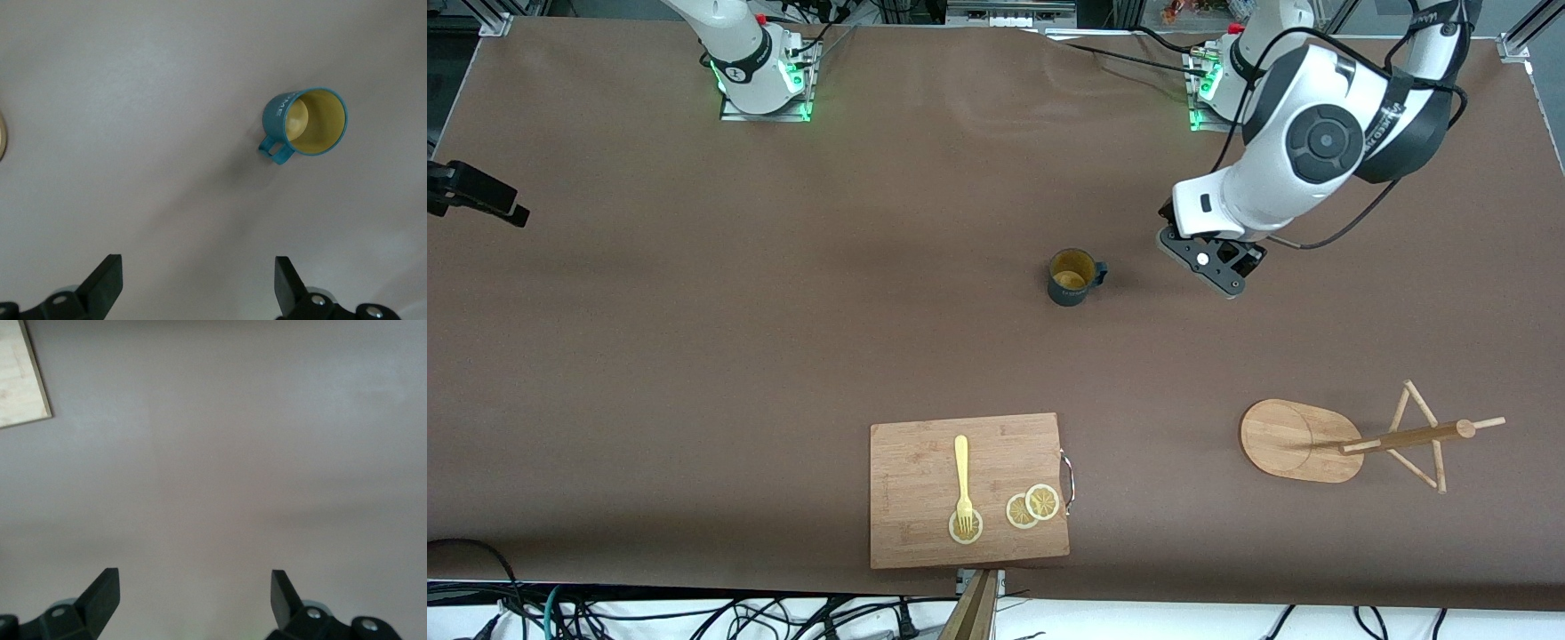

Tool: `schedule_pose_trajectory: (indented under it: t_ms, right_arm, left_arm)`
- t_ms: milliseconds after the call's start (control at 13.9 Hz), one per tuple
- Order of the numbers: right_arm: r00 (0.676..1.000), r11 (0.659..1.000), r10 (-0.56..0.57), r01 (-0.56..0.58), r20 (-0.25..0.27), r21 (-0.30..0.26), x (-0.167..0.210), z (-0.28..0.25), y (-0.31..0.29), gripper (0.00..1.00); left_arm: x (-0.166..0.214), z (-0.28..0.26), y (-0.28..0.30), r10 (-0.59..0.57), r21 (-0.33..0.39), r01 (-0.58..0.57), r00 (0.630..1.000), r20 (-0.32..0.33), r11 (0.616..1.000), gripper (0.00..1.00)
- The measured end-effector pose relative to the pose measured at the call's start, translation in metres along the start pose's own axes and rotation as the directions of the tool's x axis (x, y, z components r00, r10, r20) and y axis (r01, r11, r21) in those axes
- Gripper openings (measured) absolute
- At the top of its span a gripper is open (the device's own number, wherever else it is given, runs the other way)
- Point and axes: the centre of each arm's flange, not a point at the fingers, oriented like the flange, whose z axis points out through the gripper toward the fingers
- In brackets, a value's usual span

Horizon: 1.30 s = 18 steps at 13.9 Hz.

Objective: Pass cup and hang on rack
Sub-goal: 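Lower the left gripper and grasp the teal mug's handle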

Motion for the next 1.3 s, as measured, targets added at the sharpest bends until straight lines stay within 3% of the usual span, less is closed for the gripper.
schedule_pose_trajectory:
  t_ms: [288,504,1008,1296]
  right_arm:
    - [0.998,0.997,-0.059,0.060,0.027,-0.050,-0.008,0.009,-0.027,1.00]
    - [0.998,0.996,-0.063,0.064,0.028,-0.058,-0.008,0.010,-0.028,1.00]
    - [0.998,0.996,-0.059,0.061,0.031,-0.058,-0.006,0.012,-0.026,1.00]
    - [0.998,0.996,-0.060,0.062,0.031,-0.058,-0.006,0.013,-0.026,1.00]
  left_arm:
    - [-0.021,0.040,-0.045,0.240,-0.125,-0.252,0.965,-0.106,0.959,1.00]
    - [-0.024,0.076,-0.054,0.376,-0.165,-0.414,0.901,-0.218,0.895,1.00]
    - [-0.038,0.137,-0.036,0.496,-0.098,-0.628,0.692,-0.525,0.772,1.00]
    - [-0.048,0.179,-0.034,0.470,-0.042,-0.662,0.574,-0.671,0.748,1.00]
